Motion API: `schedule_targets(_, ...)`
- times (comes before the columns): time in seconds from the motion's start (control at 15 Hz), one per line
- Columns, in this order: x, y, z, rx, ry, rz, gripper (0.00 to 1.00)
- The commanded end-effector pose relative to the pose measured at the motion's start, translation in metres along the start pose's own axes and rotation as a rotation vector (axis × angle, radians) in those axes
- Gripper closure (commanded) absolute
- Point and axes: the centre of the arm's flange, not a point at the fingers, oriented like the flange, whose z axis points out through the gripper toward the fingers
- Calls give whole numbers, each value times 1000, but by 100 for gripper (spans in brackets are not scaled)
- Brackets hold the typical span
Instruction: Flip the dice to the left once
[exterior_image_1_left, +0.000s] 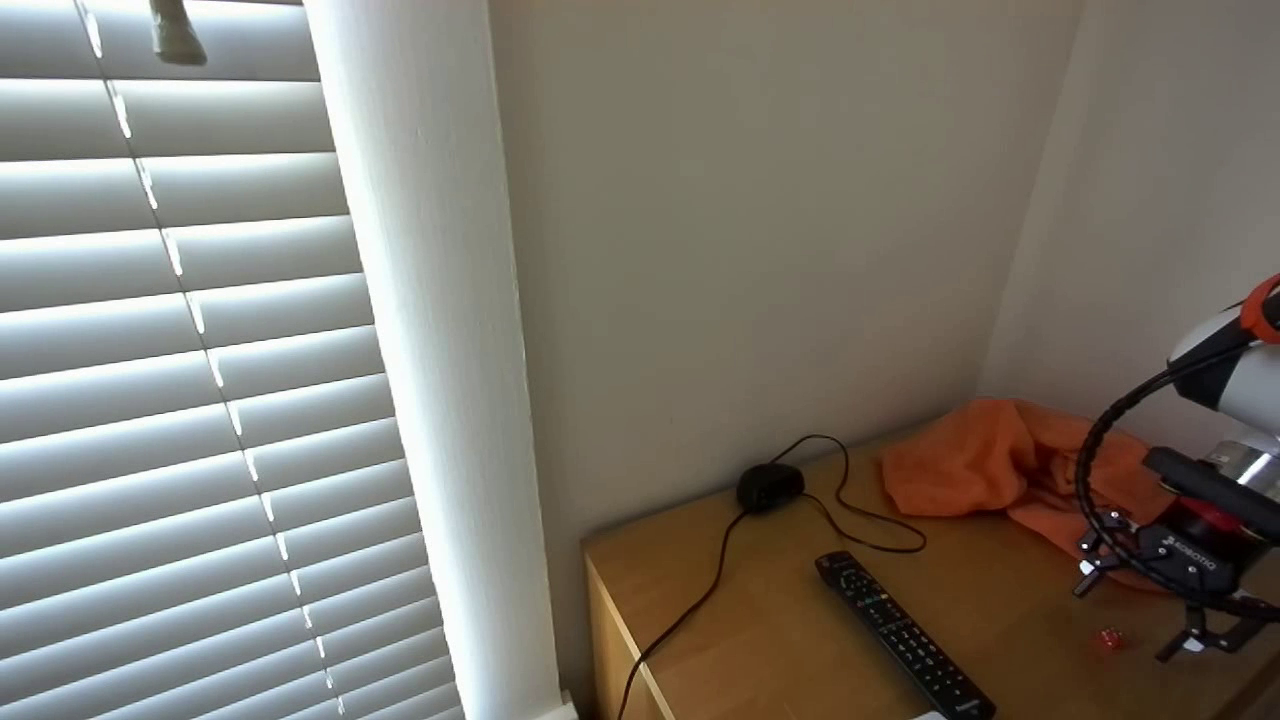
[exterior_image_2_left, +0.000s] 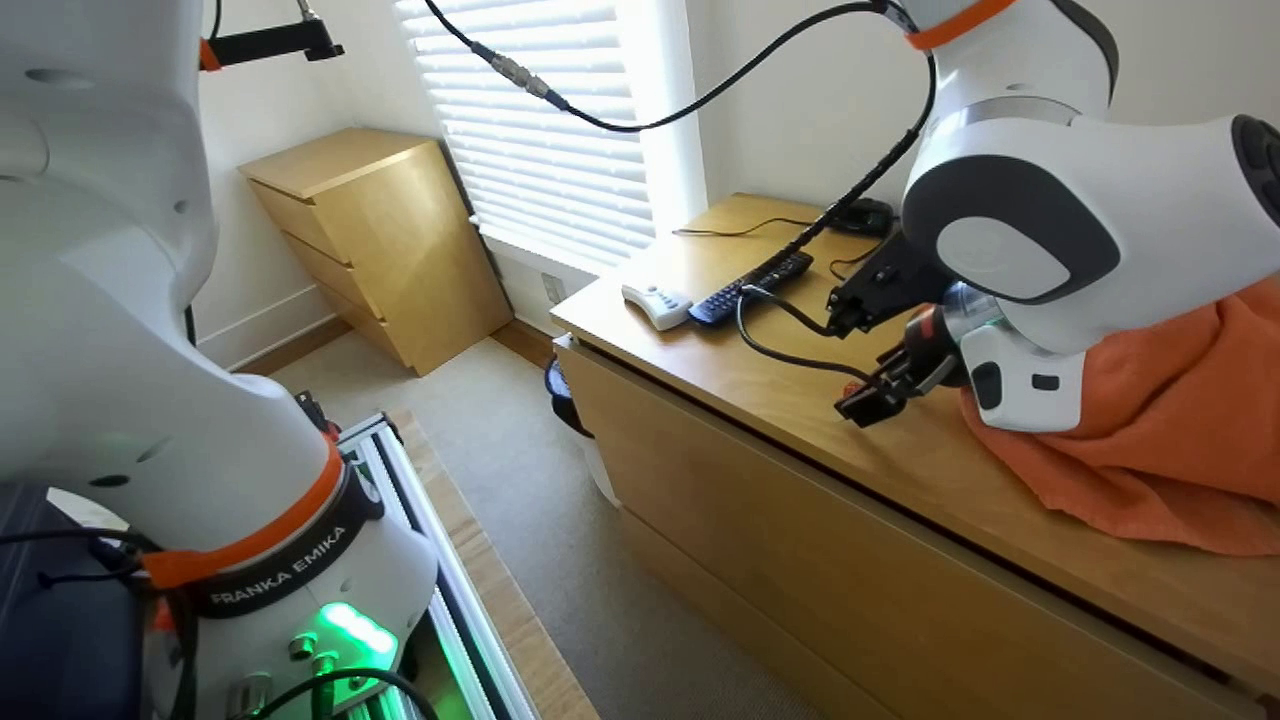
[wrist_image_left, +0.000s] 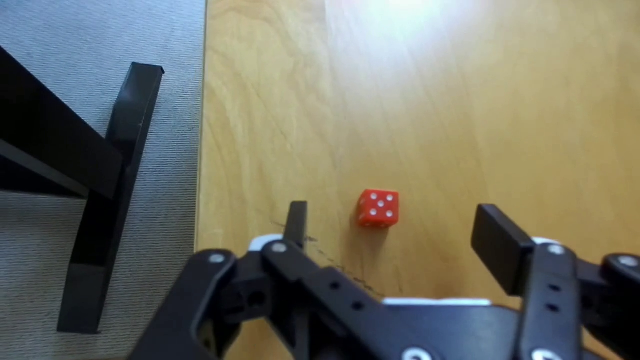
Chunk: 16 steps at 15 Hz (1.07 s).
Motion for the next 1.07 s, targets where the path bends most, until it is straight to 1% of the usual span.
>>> schedule_targets(0.0, 11, -6, 4, 14, -41, 35, 47)
schedule_targets(0.13, 13, -8, 4, 15, -40, 38, 61)
schedule_targets(0.33, 14, -9, 3, 12, -47, 43, 85)
schedule_targets(0.47, 15, -9, 2, 11, -44, 41, 99)
schedule_targets(0.53, 15, -9, 2, 11, -43, 42, 71)
schedule_targets(0.6, 15, -10, 2, 10, -41, 42, 56)
schedule_targets(0.73, 15, -11, 2, 10, -40, 41, 45)
schedule_targets(0.93, 16, -12, 4, 3, -43, 39, 22)
schedule_targets(1.0, 16, -12, 4, 0, -46, 38, 45)
